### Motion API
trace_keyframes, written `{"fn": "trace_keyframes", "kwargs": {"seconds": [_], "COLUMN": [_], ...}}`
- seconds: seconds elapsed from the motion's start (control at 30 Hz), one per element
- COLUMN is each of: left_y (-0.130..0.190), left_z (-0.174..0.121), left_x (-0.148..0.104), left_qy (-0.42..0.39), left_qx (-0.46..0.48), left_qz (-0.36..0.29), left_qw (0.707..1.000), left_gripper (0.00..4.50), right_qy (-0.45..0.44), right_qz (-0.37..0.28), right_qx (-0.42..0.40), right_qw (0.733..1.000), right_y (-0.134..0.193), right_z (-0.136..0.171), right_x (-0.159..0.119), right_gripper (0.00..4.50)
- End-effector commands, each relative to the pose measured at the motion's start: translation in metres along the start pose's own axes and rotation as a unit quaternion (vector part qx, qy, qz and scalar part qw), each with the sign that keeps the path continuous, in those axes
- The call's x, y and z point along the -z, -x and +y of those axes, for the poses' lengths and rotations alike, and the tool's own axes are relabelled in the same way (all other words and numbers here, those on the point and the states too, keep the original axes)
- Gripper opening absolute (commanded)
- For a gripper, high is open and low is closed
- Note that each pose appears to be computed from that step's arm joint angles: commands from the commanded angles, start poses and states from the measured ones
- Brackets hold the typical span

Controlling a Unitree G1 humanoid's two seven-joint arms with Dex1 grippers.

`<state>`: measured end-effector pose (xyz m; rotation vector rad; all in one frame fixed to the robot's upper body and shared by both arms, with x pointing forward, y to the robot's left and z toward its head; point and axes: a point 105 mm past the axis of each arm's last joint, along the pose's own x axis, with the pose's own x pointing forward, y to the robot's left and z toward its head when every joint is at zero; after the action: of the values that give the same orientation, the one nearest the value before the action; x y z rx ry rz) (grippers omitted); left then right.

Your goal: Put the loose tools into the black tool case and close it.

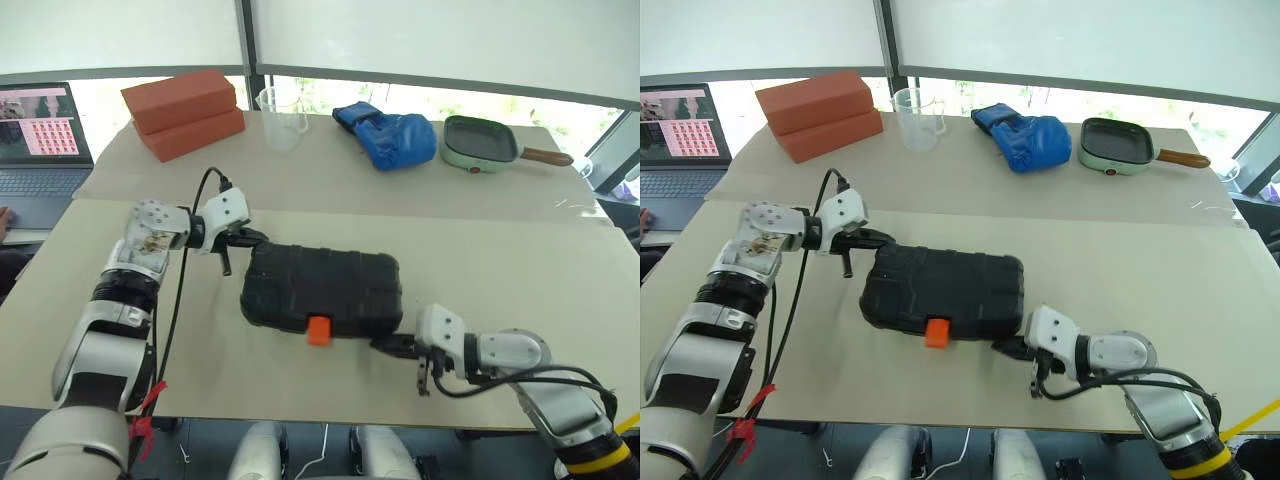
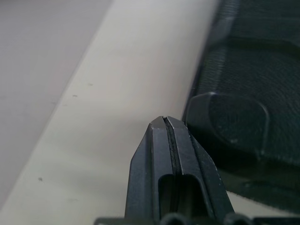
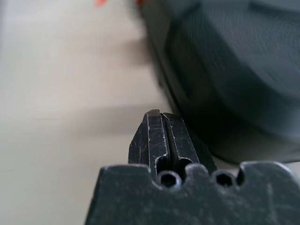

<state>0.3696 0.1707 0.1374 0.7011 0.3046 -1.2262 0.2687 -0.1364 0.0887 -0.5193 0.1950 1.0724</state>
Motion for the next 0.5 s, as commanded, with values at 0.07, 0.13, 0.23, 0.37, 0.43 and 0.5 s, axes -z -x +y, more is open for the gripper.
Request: {"fn": "trace_keyframes", "kwargs": {"seconds": [0.07,0.13,0.23,0.37,0.43,0.5], "left_y": [0.0,0.005,0.017,0.028,0.024,0.015], "left_z": [-0.022,-0.015,0.004,0.017,0.006,-0.008], "left_x": [0.001,0.0,-0.018,-0.071,-0.097,-0.113], "left_qy": [-0.002,-0.007,-0.008,0.023,0.024,0.017], "left_qx": [0.051,0.026,-0.02,-0.017,0.021,0.054], "left_qz": [-0.002,-0.004,-0.027,-0.114,-0.146,-0.16], "left_qw": [0.999,1.0,0.999,0.993,0.989,0.986], "left_gripper": [0.02,0.02,0.02,0.02,0.02,0.02], "right_qy": [0.026,0.024,0.019,0.003,-0.009,-0.021], "right_qz": [-0.011,-0.013,-0.019,-0.028,-0.037,-0.048], "right_qx": [0.061,0.052,0.025,-0.001,-0.009,-0.011], "right_qw": [0.998,0.998,0.999,1.0,0.999,0.999], "right_y": [0.01,0.012,0.02,0.037,0.043,0.046], "right_z": [-0.026,-0.022,-0.011,-0.001,0.003,0.005], "right_x": [-0.007,-0.007,-0.01,-0.016,-0.02,-0.026], "right_gripper": [0.0,0.0,0.0,0.0,0.0,0.0]}}
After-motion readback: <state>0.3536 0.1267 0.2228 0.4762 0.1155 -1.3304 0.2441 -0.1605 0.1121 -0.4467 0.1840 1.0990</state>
